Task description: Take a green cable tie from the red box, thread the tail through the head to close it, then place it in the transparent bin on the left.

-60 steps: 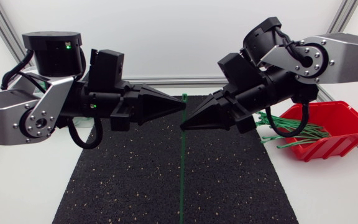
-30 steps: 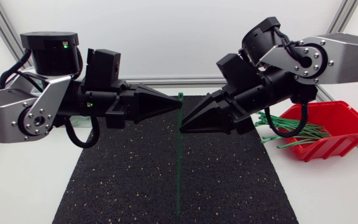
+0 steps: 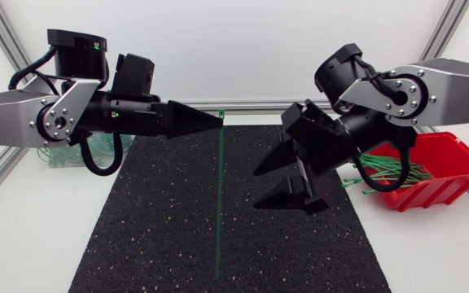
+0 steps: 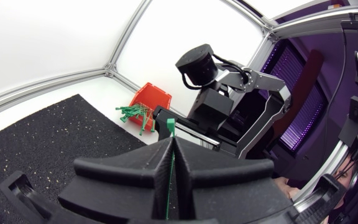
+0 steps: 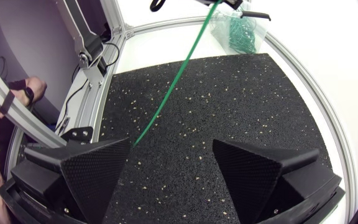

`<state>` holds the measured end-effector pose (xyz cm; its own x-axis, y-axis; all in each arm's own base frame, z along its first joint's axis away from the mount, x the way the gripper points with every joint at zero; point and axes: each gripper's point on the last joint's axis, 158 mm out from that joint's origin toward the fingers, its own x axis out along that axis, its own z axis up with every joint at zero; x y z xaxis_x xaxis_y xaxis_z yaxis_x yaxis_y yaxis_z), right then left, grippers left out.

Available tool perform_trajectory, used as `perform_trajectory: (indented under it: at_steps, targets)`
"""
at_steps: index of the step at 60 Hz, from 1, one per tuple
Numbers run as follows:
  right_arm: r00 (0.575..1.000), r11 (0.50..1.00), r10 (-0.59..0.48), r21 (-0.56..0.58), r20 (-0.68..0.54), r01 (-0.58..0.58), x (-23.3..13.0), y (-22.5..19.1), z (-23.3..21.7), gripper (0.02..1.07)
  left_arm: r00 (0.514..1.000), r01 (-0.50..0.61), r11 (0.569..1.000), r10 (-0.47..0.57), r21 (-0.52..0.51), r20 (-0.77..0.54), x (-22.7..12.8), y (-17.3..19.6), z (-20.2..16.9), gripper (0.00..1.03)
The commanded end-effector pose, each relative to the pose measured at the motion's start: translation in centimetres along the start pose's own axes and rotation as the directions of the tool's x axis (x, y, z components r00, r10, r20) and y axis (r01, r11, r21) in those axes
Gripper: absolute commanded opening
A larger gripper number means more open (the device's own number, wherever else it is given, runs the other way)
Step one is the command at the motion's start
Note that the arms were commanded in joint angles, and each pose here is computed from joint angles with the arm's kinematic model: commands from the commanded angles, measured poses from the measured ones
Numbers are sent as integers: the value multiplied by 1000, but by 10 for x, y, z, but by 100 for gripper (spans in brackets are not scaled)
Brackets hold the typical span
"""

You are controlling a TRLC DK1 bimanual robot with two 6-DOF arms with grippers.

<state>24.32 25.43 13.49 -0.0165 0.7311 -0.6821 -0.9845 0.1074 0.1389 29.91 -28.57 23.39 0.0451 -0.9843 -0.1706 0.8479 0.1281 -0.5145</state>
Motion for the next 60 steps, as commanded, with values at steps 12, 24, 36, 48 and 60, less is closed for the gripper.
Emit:
perform_trajectory:
  at_steps: [12, 24, 36, 48, 60]
  targets:
    - [980, 991, -97, -112, -172, 78, -4, -3, -34, 104, 1000, 0, 999, 0, -47, 1, -4, 11, 15, 4]
    - [940, 951, -261, -223, -222, 212, -3, -46, -52, 104, 1000, 7, 993, -9, -117, -17, 1, 18, 15, 4]
    - [849, 717, -527, -516, 39, 469, -12, -94, -21, 104, 998, 44, 970, -52, -237, -26, 6, 26, 15, 4]
    - [686, 339, -636, -670, 354, 660, -28, -107, 17, 104, 996, 73, 934, -88, -350, -27, 10, 33, 21, 4]
    - [678, 61, -566, -797, 469, 601, -20, -93, 28, 103, 996, 62, 903, -82, -426, -30, 5, 44, 33, 4]
